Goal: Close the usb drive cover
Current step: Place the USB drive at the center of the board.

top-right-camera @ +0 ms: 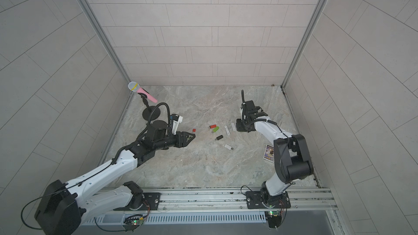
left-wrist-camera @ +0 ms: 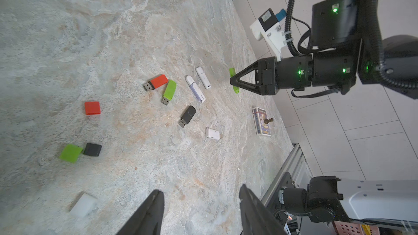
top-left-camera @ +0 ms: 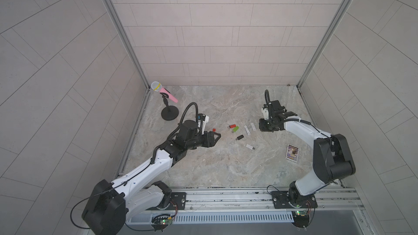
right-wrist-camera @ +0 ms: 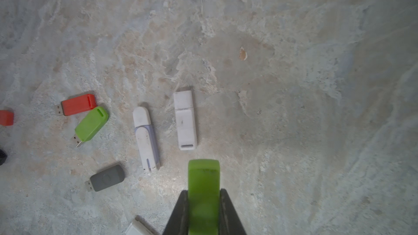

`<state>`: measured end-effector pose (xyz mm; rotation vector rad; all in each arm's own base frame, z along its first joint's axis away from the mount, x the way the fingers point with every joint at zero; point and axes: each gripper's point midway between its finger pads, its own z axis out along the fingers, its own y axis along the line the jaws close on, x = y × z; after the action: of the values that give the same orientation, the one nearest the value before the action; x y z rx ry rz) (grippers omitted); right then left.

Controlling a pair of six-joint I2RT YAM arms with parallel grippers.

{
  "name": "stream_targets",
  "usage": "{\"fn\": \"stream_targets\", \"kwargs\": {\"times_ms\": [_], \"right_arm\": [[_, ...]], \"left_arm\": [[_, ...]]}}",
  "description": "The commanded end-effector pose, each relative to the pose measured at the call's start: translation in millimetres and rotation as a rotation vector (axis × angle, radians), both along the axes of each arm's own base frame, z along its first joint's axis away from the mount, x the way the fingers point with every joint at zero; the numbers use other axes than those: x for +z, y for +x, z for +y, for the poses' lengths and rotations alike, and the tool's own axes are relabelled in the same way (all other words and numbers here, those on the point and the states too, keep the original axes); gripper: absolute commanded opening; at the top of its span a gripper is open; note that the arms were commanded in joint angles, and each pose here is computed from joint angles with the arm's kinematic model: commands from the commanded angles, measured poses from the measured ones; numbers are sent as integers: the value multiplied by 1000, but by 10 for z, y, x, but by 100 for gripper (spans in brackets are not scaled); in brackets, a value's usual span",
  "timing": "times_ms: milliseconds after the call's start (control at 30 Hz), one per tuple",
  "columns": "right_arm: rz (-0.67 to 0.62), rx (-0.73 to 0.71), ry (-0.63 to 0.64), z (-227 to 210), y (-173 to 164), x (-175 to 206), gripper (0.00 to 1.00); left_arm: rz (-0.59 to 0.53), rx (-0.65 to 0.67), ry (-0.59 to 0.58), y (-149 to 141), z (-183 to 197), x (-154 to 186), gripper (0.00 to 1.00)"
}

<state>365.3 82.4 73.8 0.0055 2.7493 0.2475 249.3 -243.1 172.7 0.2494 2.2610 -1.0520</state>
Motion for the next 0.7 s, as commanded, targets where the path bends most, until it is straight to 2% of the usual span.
{"fn": "stream_targets", "kwargs": {"times_ms": [0, 300, 667], "right_arm": [[161, 28, -32, -18, -181, -194, 14], [222, 40, -118, -119, -76, -369, 15], [272, 51, -127, -111, -45, -516, 18]], "left_arm": [[-16, -11, 14, 7, 4, -35, 61], [-54, 28, 62, 59, 101, -45, 67], [-43, 23, 75, 67, 93, -101, 69]]}}
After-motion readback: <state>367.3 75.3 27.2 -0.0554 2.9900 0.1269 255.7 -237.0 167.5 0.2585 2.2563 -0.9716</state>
